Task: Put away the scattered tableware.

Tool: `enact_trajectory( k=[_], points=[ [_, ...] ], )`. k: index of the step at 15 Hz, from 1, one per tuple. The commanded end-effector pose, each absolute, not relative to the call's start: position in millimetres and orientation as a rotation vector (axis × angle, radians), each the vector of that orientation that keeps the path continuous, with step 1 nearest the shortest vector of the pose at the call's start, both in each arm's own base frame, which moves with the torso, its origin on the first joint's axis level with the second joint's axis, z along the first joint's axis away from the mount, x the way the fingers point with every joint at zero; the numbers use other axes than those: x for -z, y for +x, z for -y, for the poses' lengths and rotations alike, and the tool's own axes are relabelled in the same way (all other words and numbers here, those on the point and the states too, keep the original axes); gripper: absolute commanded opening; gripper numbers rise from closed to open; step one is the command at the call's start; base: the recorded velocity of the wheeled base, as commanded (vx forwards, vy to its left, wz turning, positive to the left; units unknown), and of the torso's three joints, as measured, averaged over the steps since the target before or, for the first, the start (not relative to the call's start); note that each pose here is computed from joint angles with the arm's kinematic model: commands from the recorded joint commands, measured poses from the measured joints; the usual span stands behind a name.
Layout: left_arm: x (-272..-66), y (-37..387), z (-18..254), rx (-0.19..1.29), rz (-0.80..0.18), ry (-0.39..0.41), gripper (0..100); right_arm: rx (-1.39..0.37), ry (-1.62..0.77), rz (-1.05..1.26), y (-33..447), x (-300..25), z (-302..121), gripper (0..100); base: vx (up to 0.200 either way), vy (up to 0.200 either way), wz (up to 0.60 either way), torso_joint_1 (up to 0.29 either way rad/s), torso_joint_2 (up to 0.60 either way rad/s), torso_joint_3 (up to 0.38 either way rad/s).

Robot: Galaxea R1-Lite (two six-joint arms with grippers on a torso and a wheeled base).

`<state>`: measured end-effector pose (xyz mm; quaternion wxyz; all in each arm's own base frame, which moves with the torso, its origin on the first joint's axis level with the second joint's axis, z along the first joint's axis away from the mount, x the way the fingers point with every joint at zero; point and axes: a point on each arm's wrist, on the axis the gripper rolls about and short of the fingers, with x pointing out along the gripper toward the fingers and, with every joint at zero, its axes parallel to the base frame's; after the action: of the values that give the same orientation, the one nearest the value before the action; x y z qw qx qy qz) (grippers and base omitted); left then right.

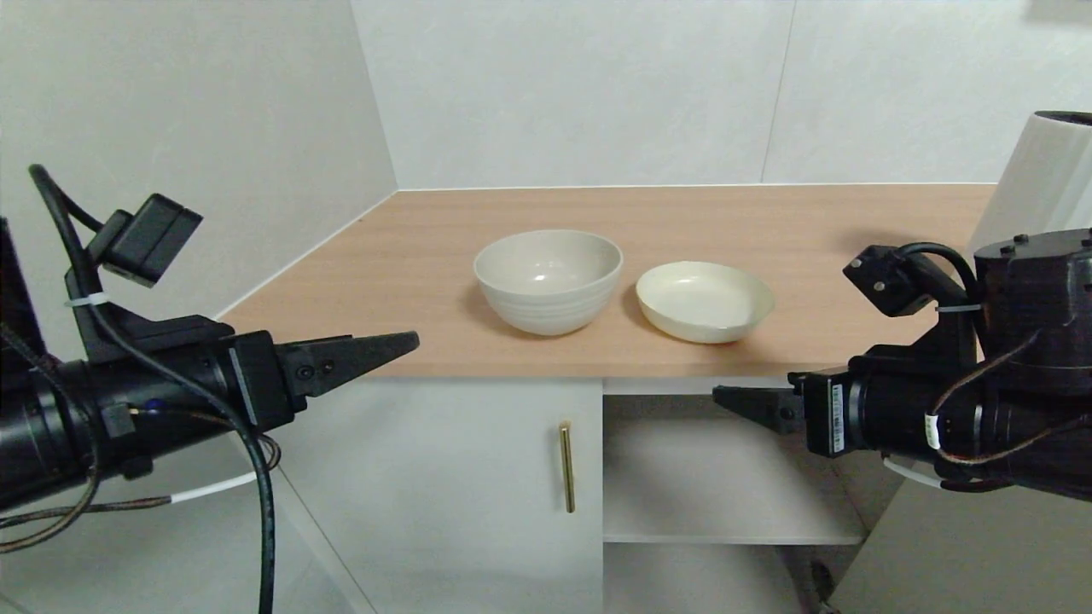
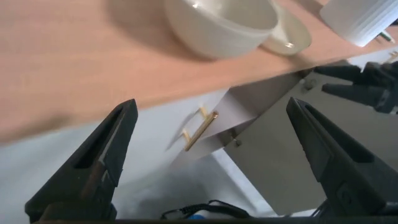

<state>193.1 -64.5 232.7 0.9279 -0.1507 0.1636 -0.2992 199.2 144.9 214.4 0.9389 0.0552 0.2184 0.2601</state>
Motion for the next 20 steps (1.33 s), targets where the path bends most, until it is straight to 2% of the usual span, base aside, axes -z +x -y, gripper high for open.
enact_trajectory(
  k=[1, 5, 8, 9, 11, 15, 17, 20],
  points=[
    [-223.7, 205.3, 68.5, 0.608, -0.382, -0.311, 100, -0.532, 0.112, -0.447, 199.3, -214.1, -145.2, 100, 0.0, 0.0, 0.0, 0.173, -0.47, -0.29],
    [-211.2, 215.1, 79.3, 0.621, -0.448, -0.311, 100, -0.533, 0.112, -0.45, 199.8, -213.3, -145.6, 100, 0.0, 0.0, 0.0, 0.184, -0.47, -0.289],
    [-202.6, 229.2, 95.7, 0.566, -0.528, -0.431, 100, -0.529, 0.111, -0.453, 201.2, -212.4, -146.2, 100, 0.0, 0.0, 0.0, 0.201, -0.48, -0.281],
    [-201.0, 234.0, 98.1, 0.535, -0.536, -0.449, 100, -0.529, 0.109, -0.454, 201.5, -212.0, -146.4, 100, 0.0, 0.0, 0.0, 0.129, -0.32, -0.193],
    [-196.8, 242.4, 100.4, 0.483, -0.545, -0.459, 100, -0.528, 0.095, -0.454, 202.6, -210.6, -147.1, 100, 0.0, 0.0, 0.0, 0.063, -0.15, -0.08],
    [-196.2, 256.9, 105.8, 0.422, -0.569, -0.574, 100, -0.513, 0.106, -0.455, 210.0, -218.2, -149.9, 100, 0.0, 0.0, 0.0, 0.007, -0.02, -0.008],
    [-197.9, 264.3, 108.3, 0.405, -0.546, -0.622, 100, -0.482, 0.13, -0.502, 216.0, -223.3, -149.3, 100, 0.0, 0.0, 0.0, 0.0, 0.0, 0.0],
    [-194.5, 278.9, 120.8, 0.333, -0.523, -0.658, 100, -0.338, 0.241, -0.61, 236.0, -232.6, -152.3, 100, 0.0, 0.0, 0.0, 0.0, 0.0, 0.0]
  ],
)
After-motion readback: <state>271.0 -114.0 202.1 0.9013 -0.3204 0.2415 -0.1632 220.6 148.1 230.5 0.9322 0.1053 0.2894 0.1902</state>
